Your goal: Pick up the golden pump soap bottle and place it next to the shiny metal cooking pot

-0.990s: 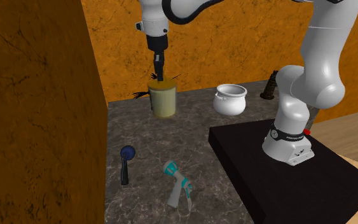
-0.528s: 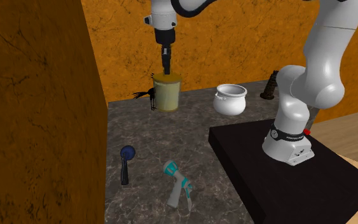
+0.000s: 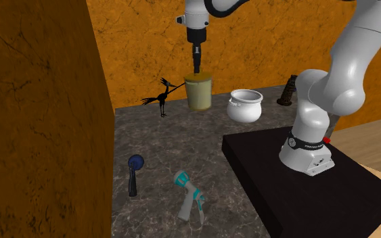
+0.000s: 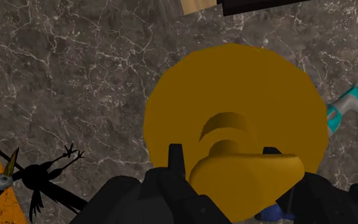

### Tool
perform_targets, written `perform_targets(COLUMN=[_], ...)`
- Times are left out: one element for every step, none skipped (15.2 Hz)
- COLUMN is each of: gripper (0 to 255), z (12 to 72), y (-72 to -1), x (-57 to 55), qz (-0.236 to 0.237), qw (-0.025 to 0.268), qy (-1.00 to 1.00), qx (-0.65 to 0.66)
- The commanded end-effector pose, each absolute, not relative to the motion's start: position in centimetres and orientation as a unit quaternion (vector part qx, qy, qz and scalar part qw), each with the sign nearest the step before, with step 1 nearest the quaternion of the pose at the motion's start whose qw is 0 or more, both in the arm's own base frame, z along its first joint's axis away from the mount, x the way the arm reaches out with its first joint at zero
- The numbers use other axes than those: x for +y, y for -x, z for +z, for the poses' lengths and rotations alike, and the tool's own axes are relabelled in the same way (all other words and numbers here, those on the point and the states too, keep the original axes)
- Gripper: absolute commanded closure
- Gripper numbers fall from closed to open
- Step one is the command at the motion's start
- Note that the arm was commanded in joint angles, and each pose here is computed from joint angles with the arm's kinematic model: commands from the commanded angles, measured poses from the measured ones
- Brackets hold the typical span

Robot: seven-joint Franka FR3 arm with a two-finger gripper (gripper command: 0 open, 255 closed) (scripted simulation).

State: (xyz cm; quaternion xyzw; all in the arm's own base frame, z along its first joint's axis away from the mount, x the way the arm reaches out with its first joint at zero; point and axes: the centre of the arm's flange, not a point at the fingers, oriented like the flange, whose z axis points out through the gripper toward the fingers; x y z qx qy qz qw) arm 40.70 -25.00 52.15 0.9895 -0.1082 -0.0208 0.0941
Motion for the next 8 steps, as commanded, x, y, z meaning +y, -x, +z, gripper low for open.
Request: perform_targets(gripper=[255, 255, 255, 255, 255, 255, 255, 255], z=[52.0, 52.0, 52.0, 52.0, 52.0, 52.0, 52.0, 52.0], y=[-38.4, -37.3, -36.2, -35.1, -33.9, -32.8, -31.7, -30.6], x=[-26.8, -27.5, -28.2, -28.9, -29.6, -30.3, -31.0, -31.8], qz=[-0.02, -0.02, -0.02, -0.02, -0.02, -0.02, -0.02, -0.02], qw=[0.094, 0.094, 0.094, 0.094, 0.094, 0.094, 0.094, 0.094], qy=[-0.99, -0.99, -0.99, -0.99, -0.99, -0.99, -0.99, -0.99], qx=[-0.108, -0.108, -0.108, -0.108, -0.108, -0.108, -0.108, -0.108])
